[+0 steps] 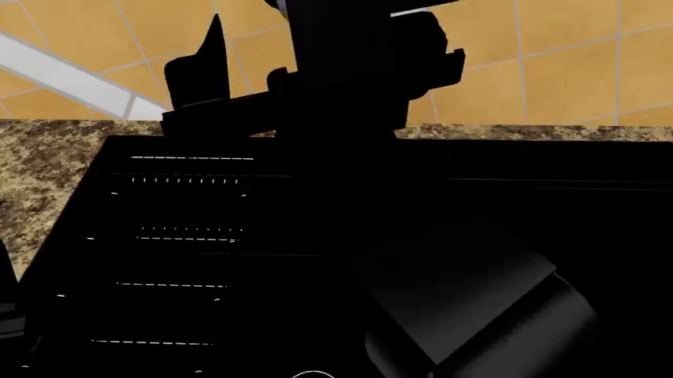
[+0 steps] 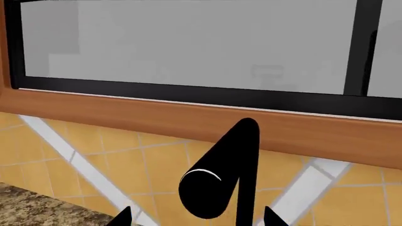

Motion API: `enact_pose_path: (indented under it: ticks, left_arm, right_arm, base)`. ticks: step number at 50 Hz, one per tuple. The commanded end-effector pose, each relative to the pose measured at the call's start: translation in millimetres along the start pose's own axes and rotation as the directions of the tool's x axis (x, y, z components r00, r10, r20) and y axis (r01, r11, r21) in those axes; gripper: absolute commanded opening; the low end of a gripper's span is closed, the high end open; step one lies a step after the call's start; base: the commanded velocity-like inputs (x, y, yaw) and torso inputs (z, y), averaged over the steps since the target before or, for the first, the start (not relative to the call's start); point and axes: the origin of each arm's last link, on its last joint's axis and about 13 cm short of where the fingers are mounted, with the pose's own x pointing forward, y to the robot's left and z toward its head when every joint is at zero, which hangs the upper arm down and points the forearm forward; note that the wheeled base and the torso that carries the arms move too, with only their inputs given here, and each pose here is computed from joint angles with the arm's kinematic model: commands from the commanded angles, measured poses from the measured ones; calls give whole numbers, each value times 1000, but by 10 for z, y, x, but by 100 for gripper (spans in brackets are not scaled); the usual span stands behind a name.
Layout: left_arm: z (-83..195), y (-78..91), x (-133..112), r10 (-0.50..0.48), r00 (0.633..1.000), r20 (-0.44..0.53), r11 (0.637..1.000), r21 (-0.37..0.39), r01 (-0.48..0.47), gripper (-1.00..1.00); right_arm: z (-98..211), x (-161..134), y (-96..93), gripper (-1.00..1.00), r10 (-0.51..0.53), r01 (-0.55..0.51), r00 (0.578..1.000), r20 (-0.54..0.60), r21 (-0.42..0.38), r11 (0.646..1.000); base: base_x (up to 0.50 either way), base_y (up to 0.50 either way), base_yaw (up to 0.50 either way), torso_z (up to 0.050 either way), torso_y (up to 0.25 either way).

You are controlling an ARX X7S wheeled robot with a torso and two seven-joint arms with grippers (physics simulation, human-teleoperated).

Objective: Turn the sink spout to the right.

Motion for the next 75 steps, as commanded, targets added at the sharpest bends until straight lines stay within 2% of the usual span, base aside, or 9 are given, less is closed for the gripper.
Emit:
enact_pose_path:
  ticks: [1, 3, 17, 43, 75]
  left_arm:
    - [-8, -6, -18, -16, 1000, 20, 1000, -13, 17, 100]
    - [-4, -6, -21, -16, 1000, 21, 1000, -14, 17, 100]
    - [0, -6, -26, -21, 1000, 24, 1000, -17, 21, 100]
    - [6, -1, -25, -26, 999, 30, 999, -23, 27, 100]
    - [5, -13, -28, -29, 999, 30, 999, -23, 29, 100]
  right_arm:
    - [-93, 78, -21, 100, -9, 9, 1000, -6, -14, 1000]
    - [-52, 130, -36, 100, -10, 10, 1000, -1, -33, 999]
    - [-123, 280, -102, 100, -29, 29, 1000, 0, -30, 999]
    - [-49, 420, -50, 100, 5, -4, 1000, 23, -31, 999]
    - [-65, 466, -258, 100, -81, 82, 996, 23, -52, 995]
  base:
    - [0, 0, 0, 0, 0]
    - [0, 0, 0, 0, 0]
    - [0, 0, 0, 0, 0]
    - [0, 0, 0, 0, 0]
    - [0, 0, 0, 0, 0]
